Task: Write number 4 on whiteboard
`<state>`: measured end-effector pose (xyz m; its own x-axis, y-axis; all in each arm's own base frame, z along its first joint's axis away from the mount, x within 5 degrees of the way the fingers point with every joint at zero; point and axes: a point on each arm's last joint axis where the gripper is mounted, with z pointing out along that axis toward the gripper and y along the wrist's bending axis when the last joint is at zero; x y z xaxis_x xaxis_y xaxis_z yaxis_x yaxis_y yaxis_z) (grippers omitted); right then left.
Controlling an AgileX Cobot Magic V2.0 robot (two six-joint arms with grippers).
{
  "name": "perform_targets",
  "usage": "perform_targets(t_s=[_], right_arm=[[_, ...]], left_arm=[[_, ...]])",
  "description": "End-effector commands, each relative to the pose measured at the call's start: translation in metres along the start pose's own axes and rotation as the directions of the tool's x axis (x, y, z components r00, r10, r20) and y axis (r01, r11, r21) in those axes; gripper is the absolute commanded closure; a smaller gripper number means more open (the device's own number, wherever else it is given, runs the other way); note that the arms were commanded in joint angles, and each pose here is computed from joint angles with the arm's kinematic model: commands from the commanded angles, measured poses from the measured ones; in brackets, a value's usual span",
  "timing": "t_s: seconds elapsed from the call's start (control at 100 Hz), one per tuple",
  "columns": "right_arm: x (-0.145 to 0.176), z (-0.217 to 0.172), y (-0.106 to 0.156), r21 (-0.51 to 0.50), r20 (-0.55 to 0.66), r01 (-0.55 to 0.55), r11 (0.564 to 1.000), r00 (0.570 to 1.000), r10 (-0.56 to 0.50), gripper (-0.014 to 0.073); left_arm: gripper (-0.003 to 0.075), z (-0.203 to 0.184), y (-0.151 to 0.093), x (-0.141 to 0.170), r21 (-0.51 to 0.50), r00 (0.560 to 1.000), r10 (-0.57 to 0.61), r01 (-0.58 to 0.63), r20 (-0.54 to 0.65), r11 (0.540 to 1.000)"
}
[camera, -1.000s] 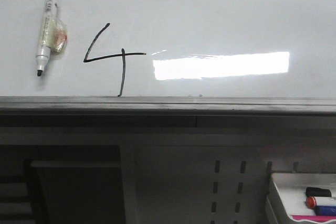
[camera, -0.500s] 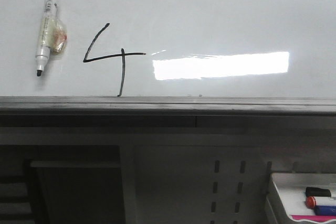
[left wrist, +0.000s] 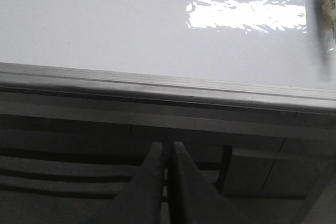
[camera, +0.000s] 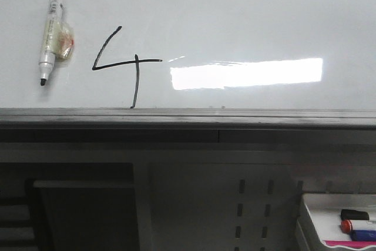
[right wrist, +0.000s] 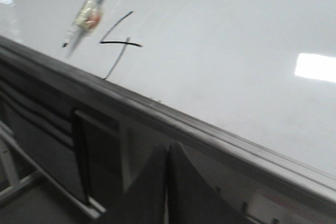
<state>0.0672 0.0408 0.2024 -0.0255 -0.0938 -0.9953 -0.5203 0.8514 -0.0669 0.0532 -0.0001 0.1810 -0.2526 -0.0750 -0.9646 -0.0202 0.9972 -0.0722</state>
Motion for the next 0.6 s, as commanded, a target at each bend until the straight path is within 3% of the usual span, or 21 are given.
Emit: perform_targets(t_s=[0.0,0.14,0.33,0.47,0.59], right_arm=[[-0.012,-0.003,-0.007,0.085,0.123,-0.007,0.996,0.992,-0.004,0.0648],[-0.003,-0.010,-0.018,0.260,0.119,-0.016,0.965,0.993,-0.015,0.0648],[0.001,-0.022,-0.028,0.453,0.097,-0.024,0.891,0.995,-0.022,0.0648],[0.008,-0.031,-0.028,0.517,0.057,-0.027,0.856,0.998,-0.003,0.0648],[0.017,-0.030,-0.029,0.522,-0.027,-0.027,0.853,0.998,0.048,0.0648]], left_arm=[[0.0741,0.002,0.001,0.006,0.000,0.999,-0.009,0.009,0.034,1.000],[0.0741,0.002,0.001,0.006,0.000,0.999,-0.009,0.009,0.034,1.000],[0.0741,0.002,0.001,0.006,0.000,0.999,-0.009,0.009,0.034,1.000],[0.0741,0.002,0.001,0.006,0.000,0.999,-0.009,0.009,0.034,1.000],[0.0741,0.002,0.001,0.006,0.000,0.999,-0.009,0.009,0.032,1.000]])
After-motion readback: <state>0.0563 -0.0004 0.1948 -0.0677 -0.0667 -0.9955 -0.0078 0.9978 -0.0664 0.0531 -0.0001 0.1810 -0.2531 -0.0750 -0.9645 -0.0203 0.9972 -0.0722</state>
